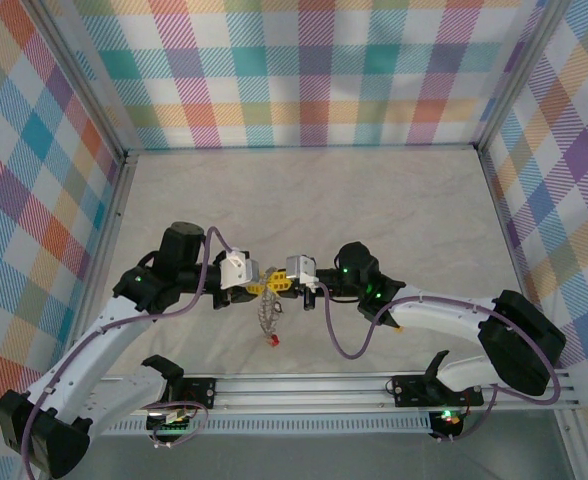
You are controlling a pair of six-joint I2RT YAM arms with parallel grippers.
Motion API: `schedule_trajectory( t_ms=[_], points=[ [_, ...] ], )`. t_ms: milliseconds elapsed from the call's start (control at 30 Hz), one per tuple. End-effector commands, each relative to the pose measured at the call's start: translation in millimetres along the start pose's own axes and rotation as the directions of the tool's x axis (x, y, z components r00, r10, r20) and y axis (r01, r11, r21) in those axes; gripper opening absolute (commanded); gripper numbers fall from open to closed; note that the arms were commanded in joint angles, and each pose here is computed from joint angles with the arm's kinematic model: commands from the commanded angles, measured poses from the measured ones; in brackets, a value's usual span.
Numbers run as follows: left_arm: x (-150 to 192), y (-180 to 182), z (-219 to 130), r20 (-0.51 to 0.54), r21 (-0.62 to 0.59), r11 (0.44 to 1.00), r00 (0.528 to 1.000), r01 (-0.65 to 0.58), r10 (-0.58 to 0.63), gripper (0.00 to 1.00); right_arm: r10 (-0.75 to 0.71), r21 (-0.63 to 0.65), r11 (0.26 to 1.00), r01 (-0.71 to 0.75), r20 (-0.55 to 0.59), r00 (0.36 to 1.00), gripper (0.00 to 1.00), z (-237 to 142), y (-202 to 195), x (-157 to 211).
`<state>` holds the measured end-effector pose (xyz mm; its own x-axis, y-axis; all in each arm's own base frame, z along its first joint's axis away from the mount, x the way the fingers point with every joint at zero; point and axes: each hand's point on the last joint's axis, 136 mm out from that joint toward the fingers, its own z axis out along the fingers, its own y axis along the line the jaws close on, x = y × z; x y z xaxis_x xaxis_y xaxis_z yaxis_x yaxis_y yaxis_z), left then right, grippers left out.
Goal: Put the keys on the keyring
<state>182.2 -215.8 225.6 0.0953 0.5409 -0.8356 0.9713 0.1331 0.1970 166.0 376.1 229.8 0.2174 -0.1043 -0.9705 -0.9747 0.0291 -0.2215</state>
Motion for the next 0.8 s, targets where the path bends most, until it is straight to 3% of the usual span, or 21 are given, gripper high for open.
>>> schedule_trajectory(
  t_ms=[0,200,467,767],
  points=[
    [8,-2,1,-0.010,-0.006,1.000,1.000,-0.009,0.009,0.23,-0.041,-0.027,0.999,0.044,0.088,0.995,0.00,0,2,-29],
    [6,3,-1,-0.008,-0.029,0.999,1.000,-0.015,0.015,0.15,-0.038,-0.058,0.997,0.043,0.095,0.995,0.00,4,4,-32],
    [-9,5,-5,0.046,-0.044,0.999,0.998,-0.028,0.030,0.22,-0.032,-0.064,0.997,0.037,0.086,0.996,0.00,6,5,-29],
    [-16,4,-8,0.075,-0.043,0.998,0.996,-0.042,0.045,0.22,-0.027,-0.064,0.997,0.033,0.080,0.996,0.00,6,5,-26]
  ],
)
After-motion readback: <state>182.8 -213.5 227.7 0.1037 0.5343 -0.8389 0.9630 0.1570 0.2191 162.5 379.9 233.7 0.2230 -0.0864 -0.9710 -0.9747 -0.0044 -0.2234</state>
